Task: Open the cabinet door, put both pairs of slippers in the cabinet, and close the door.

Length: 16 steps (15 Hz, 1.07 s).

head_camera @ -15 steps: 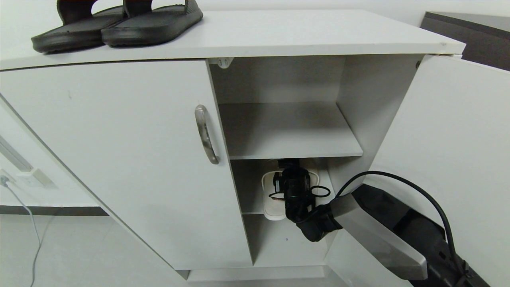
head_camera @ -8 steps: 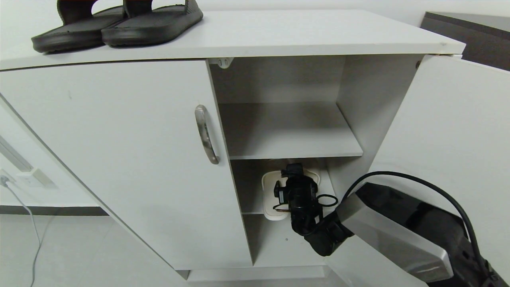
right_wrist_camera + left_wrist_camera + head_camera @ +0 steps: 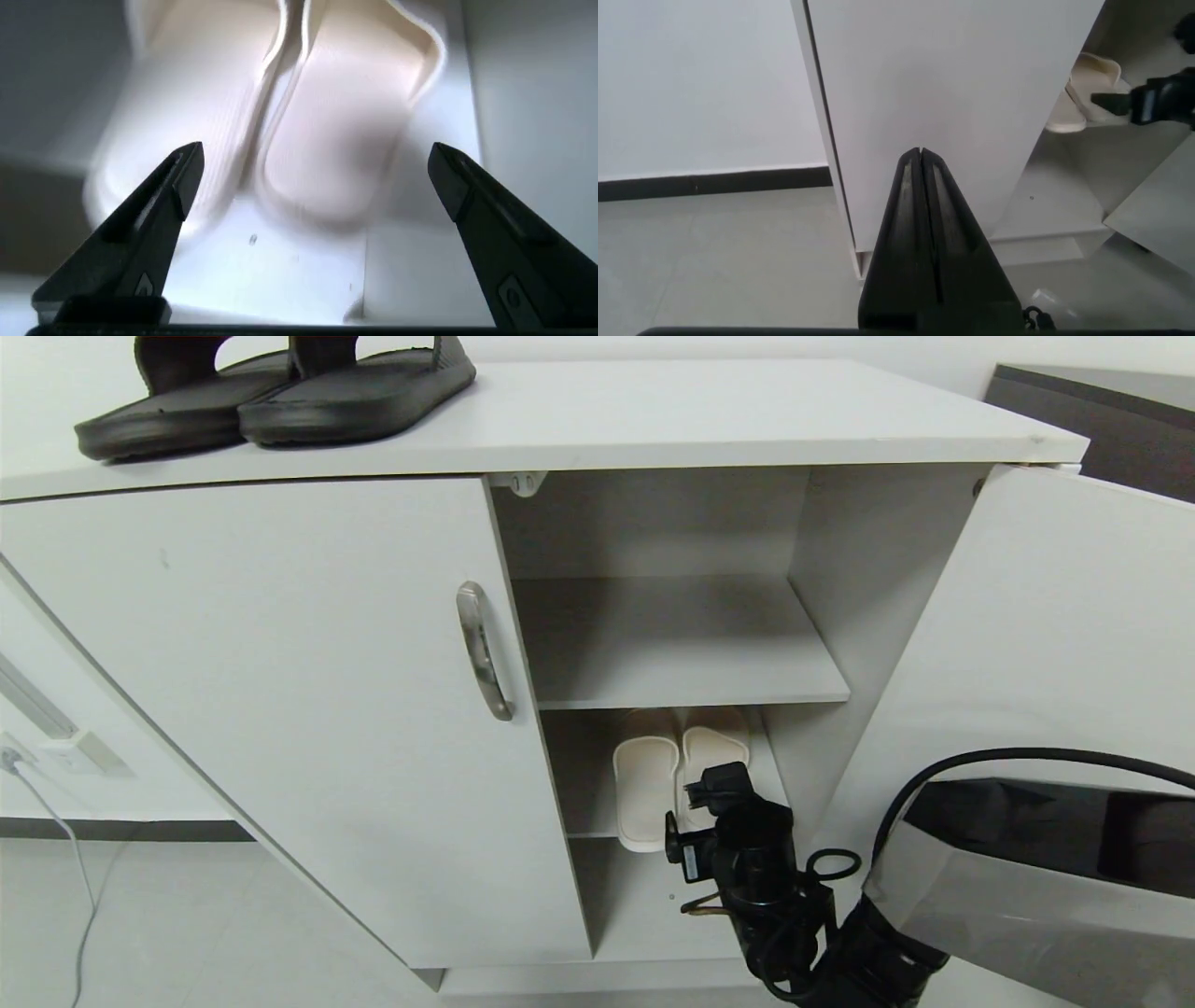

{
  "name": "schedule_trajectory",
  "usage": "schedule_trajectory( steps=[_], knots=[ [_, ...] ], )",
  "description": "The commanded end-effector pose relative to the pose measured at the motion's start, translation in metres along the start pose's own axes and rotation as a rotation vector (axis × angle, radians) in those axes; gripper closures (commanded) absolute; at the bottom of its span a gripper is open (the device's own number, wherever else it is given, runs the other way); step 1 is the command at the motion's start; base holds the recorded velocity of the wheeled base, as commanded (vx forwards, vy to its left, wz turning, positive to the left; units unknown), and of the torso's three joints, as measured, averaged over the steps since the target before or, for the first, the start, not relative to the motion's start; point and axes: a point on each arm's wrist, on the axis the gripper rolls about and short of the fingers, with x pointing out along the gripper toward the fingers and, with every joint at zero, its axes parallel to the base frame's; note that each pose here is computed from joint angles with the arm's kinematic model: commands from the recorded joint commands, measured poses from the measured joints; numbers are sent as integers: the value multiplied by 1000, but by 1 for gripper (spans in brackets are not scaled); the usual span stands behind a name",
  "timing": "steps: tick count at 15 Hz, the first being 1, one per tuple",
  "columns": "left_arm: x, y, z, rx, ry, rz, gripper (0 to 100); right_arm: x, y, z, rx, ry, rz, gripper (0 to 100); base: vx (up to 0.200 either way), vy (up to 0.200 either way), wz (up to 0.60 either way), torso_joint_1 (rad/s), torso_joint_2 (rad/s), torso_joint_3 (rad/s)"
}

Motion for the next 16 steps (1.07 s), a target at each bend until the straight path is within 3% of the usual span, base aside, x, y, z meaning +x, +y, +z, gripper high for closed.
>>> schedule_trajectory(
  steps=[1,4,12,16],
  knots=[
    [0,0,0,0,1,0,100,-14,-4,9,3,-8,14,0,0,0,0,0,0,0],
    [0,0,0,-6,1,1,100,-12,-3,12,9,-18,15,0,0,0,0,0,0,0],
    [0,0,0,-7,1,1,100,-13,-1,10,3,-13,17,0,-200,0,0,1,1,3],
    [0,0,0,-6,1,1,100,-7,-3,2,-3,0,6,0,0,0,0,0,0,0]
  ],
)
